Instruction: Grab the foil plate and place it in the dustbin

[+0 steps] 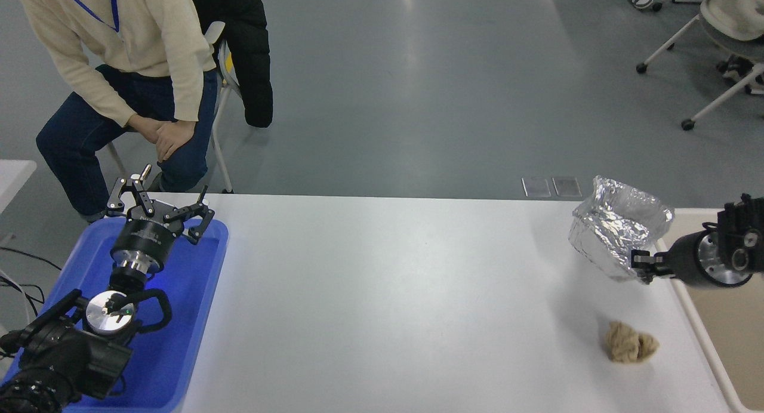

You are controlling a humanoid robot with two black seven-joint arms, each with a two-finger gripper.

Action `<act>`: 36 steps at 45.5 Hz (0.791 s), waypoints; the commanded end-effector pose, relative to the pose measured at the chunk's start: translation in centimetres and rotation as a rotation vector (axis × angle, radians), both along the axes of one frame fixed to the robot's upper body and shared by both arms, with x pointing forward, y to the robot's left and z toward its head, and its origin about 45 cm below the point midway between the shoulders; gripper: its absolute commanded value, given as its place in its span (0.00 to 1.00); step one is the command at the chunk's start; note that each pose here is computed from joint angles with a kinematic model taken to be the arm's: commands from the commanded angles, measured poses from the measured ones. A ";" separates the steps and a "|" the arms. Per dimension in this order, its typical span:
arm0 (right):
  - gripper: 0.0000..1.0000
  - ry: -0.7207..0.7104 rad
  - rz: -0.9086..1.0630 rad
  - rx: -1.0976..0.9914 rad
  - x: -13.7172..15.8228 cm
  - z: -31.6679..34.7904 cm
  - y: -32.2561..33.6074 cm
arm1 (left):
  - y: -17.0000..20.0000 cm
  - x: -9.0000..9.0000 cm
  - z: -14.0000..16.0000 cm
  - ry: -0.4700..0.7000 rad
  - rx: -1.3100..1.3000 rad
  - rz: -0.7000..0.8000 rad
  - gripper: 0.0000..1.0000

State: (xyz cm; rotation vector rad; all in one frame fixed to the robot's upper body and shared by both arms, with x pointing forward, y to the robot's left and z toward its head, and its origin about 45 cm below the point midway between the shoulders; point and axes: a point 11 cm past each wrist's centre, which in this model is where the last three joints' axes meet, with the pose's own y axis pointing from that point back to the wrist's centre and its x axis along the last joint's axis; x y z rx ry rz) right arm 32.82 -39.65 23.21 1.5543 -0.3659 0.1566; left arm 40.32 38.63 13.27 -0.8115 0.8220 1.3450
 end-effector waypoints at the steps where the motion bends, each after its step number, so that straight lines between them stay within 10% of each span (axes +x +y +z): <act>1: 0.00 0.148 0.052 0.037 -0.6 6.2 2.3 | 0.0 0.0 0.0 0.000 0.000 0.000 1.00; 11: 0.00 0.277 0.087 0.050 -1.2 10.1 3.6 | 0.0 0.0 0.0 0.000 0.000 0.000 1.00; 36: 0.00 -0.073 0.096 -0.033 0.7 23.6 3.7 | 0.0 0.0 0.0 0.000 0.000 0.000 1.00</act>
